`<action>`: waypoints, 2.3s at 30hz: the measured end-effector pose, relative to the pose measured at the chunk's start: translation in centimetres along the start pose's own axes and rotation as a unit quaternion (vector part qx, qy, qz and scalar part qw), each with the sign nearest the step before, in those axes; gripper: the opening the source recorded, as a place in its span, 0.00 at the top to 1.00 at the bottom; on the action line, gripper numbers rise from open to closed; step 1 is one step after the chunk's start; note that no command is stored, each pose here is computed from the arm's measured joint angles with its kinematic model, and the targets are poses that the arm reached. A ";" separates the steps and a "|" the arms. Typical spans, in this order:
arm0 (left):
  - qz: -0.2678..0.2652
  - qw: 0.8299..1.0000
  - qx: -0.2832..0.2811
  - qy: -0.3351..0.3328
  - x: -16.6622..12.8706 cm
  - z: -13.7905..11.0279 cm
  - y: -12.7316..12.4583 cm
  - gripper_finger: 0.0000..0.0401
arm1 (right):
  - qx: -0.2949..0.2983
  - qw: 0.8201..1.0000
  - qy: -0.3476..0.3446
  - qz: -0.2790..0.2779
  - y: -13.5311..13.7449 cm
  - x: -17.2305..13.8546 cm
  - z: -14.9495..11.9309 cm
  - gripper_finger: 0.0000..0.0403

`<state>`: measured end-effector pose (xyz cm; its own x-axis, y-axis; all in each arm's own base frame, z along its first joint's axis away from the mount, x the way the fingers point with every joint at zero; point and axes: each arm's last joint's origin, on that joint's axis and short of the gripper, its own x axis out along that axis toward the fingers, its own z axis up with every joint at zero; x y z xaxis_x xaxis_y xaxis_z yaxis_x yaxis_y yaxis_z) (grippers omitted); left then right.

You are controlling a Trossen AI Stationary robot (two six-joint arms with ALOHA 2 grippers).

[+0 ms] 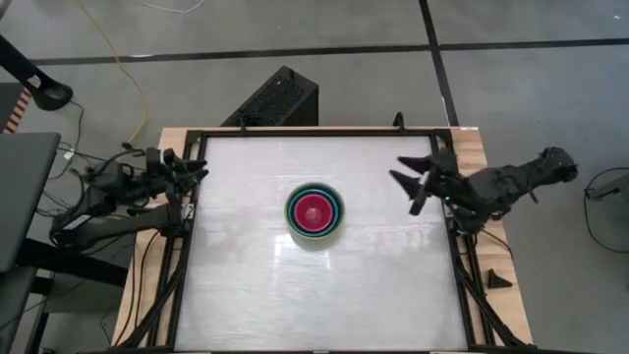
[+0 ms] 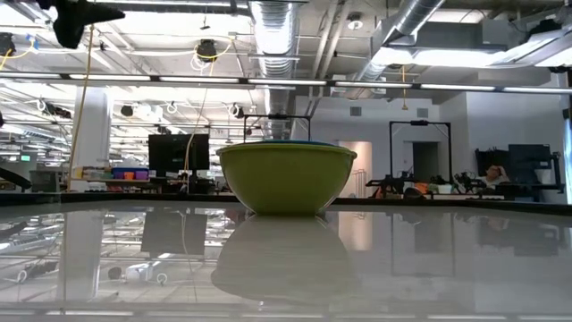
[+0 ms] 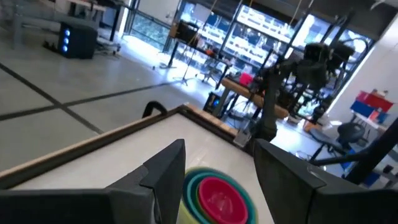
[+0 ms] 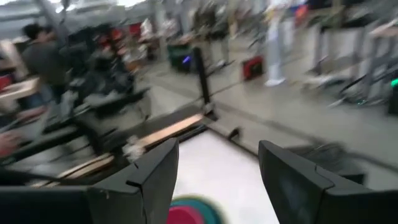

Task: Nest bowls inside each other
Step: Return to Home Position

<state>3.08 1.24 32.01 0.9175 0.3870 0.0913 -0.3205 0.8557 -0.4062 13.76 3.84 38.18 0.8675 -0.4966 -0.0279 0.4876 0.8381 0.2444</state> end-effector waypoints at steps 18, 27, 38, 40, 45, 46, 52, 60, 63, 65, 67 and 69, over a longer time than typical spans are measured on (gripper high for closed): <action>0.024 0.999 0.002 -0.024 2.1 -2.5 1.0 0.56 | 0.100 0.981 -0.055 0.157 -8.0 -6.1 -1.9 0.42; -0.015 0.999 -0.043 -0.027 4.1 -5.9 2.0 0.62 | 0.158 0.966 -0.070 0.190 -8.8 -5.6 -7.1 0.48; -0.016 0.998 -0.042 -0.041 4.7 -7.2 2.6 0.64 | 0.207 0.952 -0.096 0.202 -8.8 -3.8 -12.8 0.48; -0.017 0.998 -0.045 -0.042 4.8 -7.5 2.7 0.64 | 0.216 0.950 -0.096 0.202 -8.8 -3.5 -13.6 0.48; -0.015 0.997 -0.063 -0.037 5.2 -9.3 3.4 0.65 | 0.237 0.941 -0.126 0.206 -9.2 -2.7 -15.1 0.48; -0.018 0.997 -0.067 -0.041 5.3 -9.6 3.5 0.65 | 0.241 0.939 -0.130 0.207 -9.3 -2.6 -15.5 0.48; -0.030 0.994 -0.081 -0.062 5.6 -11.4 4.3 0.65 | 0.241 0.940 -0.141 0.196 -9.9 -2.1 -15.7 0.48; -0.019 0.995 -0.098 -0.023 5.7 -13.4 5.1 0.65 | 0.202 0.962 -0.083 0.162 -10.2 -1.5 -17.0 0.48; -0.024 0.995 -0.097 -0.009 5.7 -13.6 5.1 0.65 | 0.192 0.971 -0.027 0.142 -10.3 -1.2 -18.2 0.48; -0.027 0.996 -0.090 0.000 5.7 -13.7 5.1 0.65 | 0.183 0.974 -0.003 0.132 -10.4 -1.1 -18.8 0.48; -0.025 0.996 -0.082 0.025 5.7 -14.2 5.3 0.65 | 0.168 0.977 0.003 0.130 -10.4 -1.1 -18.9 0.48; -0.014 0.995 -0.080 0.059 5.7 -14.8 5.5 0.65 | 0.139 0.982 0.004 0.128 -10.4 -1.1 -19.0 0.48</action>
<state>10.03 3.06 16.82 0.9497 0.3132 0.0013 -0.2620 0.7966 -0.5448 9.63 -0.04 17.26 0.9598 -0.2740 0.0616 0.2079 0.8406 0.5001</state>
